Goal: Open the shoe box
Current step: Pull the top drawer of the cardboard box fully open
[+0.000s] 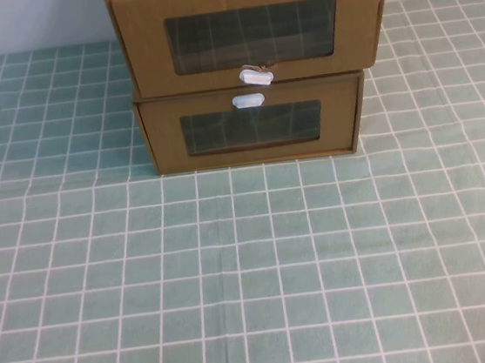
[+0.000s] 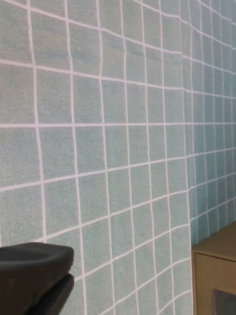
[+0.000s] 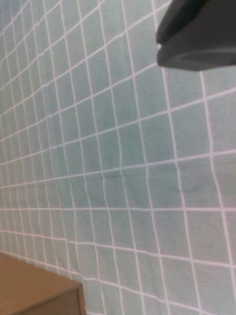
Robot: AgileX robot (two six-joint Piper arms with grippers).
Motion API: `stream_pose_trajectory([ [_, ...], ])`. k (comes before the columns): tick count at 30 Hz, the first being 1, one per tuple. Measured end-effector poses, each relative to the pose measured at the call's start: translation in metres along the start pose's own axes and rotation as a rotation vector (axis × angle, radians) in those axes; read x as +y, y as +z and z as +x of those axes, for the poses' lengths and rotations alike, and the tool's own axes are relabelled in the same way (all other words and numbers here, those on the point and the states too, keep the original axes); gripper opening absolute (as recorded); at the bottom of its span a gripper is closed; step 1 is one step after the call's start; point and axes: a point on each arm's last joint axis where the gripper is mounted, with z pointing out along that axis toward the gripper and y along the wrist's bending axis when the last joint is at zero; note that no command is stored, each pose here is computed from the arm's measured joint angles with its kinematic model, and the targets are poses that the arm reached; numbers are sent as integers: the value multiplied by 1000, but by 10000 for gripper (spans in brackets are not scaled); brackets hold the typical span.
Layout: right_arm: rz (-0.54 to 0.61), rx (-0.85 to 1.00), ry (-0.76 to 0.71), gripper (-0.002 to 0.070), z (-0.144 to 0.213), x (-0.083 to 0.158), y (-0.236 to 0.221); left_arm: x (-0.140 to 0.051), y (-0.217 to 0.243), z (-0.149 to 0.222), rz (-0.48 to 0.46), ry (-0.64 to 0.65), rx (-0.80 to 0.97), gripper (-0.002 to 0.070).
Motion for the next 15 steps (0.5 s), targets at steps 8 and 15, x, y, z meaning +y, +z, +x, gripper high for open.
stream_pose_trajectory([
  [8, 0, 0, 0, -14, 0, 0, 0, 0, 0, 0, -3, 7, 0, -5],
  [15, 0, 0, 0, -14, 0, 0, 0, 0, 0, 0, -3, 7, 0, -5],
])
